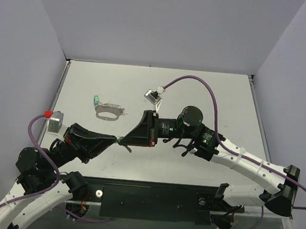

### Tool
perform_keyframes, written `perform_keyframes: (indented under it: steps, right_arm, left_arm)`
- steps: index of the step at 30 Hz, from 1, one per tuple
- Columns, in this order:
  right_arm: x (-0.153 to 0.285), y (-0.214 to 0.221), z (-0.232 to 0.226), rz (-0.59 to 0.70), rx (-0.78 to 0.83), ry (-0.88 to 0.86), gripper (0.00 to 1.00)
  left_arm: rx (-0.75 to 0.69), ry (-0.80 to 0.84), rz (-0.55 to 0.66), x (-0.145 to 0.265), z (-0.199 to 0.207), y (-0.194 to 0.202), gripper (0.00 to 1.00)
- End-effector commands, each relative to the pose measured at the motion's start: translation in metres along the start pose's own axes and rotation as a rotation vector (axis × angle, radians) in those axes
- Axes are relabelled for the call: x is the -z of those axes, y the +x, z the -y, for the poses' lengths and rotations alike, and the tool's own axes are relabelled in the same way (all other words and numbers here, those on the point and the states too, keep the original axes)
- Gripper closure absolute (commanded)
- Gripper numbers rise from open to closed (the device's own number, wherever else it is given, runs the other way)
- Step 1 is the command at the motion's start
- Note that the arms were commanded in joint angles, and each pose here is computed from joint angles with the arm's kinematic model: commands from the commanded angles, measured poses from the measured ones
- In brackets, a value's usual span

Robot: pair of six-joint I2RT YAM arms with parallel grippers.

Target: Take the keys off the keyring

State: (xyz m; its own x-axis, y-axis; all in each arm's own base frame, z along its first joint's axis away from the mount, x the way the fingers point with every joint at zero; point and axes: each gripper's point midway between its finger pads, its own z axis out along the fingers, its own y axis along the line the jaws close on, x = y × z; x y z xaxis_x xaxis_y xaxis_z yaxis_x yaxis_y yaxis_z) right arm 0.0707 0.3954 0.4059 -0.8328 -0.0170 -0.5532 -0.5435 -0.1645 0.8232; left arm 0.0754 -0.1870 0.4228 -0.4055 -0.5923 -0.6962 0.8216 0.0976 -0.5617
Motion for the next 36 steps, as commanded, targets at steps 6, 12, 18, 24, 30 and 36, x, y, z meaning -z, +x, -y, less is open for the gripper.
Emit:
perform_keyframes:
  steps: [6, 12, 18, 24, 30, 36]
  right_arm:
    - [0.0, -0.007, -0.018, 0.008, 0.071, -0.034, 1.0]
    - [0.001, -0.007, -0.009, 0.01, 0.072, 0.011, 1.0]
    - [0.005, -0.009, -0.009, 0.017, 0.079, 0.029, 1.0]
    - [0.011, -0.01, -0.005, 0.018, 0.091, 0.065, 1.0]
    - [0.014, -0.01, -0.002, 0.017, 0.095, 0.086, 1.0]
    - [0.015, -0.01, 0.001, 0.012, 0.098, 0.103, 1.0]
  left_arm:
    - [-0.054, -0.01, -0.055, -0.003, 0.0, 0.004, 1.0]
    - [-0.089, -0.074, -0.117, 0.004, -0.009, 0.011, 1.0]
    - [-0.109, -0.107, -0.163, 0.007, -0.017, 0.018, 1.0]
    - [-0.134, -0.146, -0.241, 0.013, -0.028, 0.033, 1.0]
    - [-0.143, -0.166, -0.296, 0.016, -0.037, 0.044, 1.0]
    - [-0.157, -0.188, -0.341, 0.02, -0.042, 0.05, 1.0]
